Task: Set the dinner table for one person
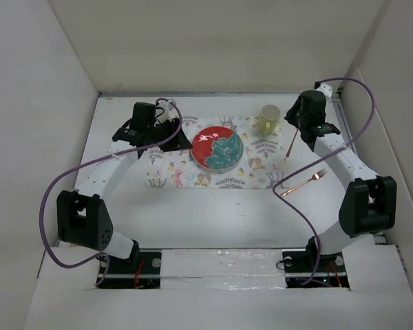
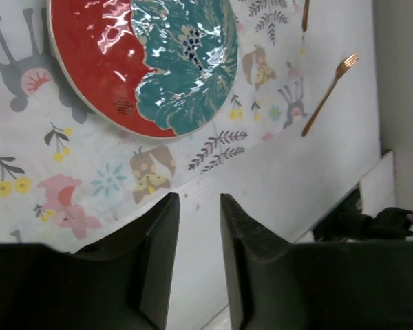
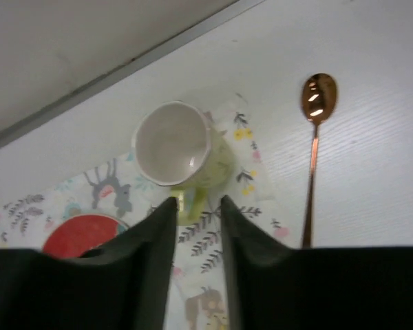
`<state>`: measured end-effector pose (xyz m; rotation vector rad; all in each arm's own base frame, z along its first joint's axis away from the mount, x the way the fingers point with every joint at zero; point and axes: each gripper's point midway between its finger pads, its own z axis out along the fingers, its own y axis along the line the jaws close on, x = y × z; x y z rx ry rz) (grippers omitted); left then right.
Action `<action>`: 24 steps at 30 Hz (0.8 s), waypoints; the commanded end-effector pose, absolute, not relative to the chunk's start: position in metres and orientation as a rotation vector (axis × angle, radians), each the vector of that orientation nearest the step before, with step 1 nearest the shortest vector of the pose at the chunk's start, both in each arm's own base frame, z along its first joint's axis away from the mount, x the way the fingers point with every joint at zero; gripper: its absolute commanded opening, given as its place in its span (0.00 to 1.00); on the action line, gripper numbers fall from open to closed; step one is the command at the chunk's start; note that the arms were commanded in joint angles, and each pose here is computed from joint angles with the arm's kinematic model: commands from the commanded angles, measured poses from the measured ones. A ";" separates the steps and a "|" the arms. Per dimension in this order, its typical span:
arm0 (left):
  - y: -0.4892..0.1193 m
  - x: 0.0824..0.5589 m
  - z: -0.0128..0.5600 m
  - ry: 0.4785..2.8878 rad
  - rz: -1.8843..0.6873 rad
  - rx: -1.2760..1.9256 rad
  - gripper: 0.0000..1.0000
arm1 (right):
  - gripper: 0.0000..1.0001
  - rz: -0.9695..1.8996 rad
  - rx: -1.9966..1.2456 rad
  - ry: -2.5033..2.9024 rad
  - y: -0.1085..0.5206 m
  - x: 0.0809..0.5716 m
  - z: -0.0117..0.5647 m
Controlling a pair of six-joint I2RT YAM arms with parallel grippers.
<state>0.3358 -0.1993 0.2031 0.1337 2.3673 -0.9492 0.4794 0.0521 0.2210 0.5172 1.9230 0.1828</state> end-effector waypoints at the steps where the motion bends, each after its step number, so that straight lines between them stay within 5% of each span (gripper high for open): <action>1: -0.198 0.334 0.210 2.307 -0.944 0.160 0.24 | 0.28 0.190 0.629 1.945 0.030 0.473 0.199; 3: -0.197 0.331 0.200 2.317 -0.943 0.160 0.04 | 0.00 0.166 0.682 1.968 0.017 0.472 0.186; 9: -0.195 0.328 0.181 2.333 -0.929 0.151 0.00 | 0.00 0.101 0.766 2.276 -0.014 0.501 0.115; 10: -0.195 0.327 0.179 2.338 -0.927 0.148 0.00 | 0.03 0.085 0.766 2.315 -0.014 0.493 0.109; 12: -0.194 0.327 0.178 2.333 -0.925 0.151 0.07 | 0.32 0.052 0.773 2.352 -0.022 0.509 0.097; 15: -0.193 0.326 0.172 2.337 -0.920 0.149 0.16 | 0.53 -0.011 0.799 2.396 -0.040 0.520 0.080; 19: -0.192 0.328 0.170 2.338 -0.902 0.152 0.21 | 0.54 -0.049 0.811 2.485 -0.041 0.522 0.064; 24: -0.190 0.334 0.166 2.356 -0.872 0.150 0.22 | 0.43 -0.082 0.836 2.550 -0.042 0.521 0.050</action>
